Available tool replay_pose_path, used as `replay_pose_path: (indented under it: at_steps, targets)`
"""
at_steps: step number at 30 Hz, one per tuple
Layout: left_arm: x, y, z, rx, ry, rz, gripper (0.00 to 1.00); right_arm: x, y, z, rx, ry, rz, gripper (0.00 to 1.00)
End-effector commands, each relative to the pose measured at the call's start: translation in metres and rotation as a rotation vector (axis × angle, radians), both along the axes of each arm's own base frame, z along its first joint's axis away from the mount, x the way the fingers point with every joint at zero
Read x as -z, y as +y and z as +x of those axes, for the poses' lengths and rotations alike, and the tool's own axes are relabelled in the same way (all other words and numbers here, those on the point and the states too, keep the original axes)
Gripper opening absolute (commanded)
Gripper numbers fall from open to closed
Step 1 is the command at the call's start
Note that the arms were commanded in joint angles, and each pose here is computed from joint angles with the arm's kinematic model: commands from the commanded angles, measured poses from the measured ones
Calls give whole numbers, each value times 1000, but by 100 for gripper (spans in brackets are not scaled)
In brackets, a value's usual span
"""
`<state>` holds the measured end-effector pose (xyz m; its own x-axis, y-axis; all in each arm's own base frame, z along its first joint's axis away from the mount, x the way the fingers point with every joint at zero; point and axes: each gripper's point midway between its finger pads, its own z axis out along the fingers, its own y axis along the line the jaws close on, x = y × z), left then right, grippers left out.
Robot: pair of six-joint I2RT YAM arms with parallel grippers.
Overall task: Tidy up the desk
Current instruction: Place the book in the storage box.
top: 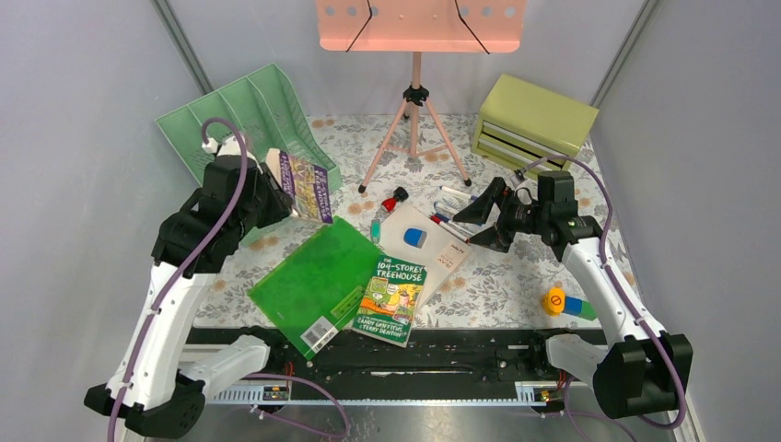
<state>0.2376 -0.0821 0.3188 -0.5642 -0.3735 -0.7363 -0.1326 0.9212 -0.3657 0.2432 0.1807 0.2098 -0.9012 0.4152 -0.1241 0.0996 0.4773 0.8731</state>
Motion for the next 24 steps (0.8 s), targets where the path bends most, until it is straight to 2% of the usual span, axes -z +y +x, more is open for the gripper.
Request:
replay_pose_path:
  at_steps: [1, 10, 15, 19, 24]
  targets:
    - [-48, 25, 16, -135, -172, 32, 0, -5, -2, 0, -7, -33, -33, 99]
    - [-57, 37, 35, -248, -188, 38, 0, -8, 0, 0, -25, -41, -27, 100]
    - [-58, 24, 54, -199, -157, 33, 0, -2, -1, -2, -19, -22, -33, 99]
    - [-55, 3, 69, -78, -127, 11, 0, 0, -1, -6, -22, -13, -28, 100]
    - [-48, 2, 83, -74, -92, -8, 0, 4, -1, -9, -19, 0, -27, 100]
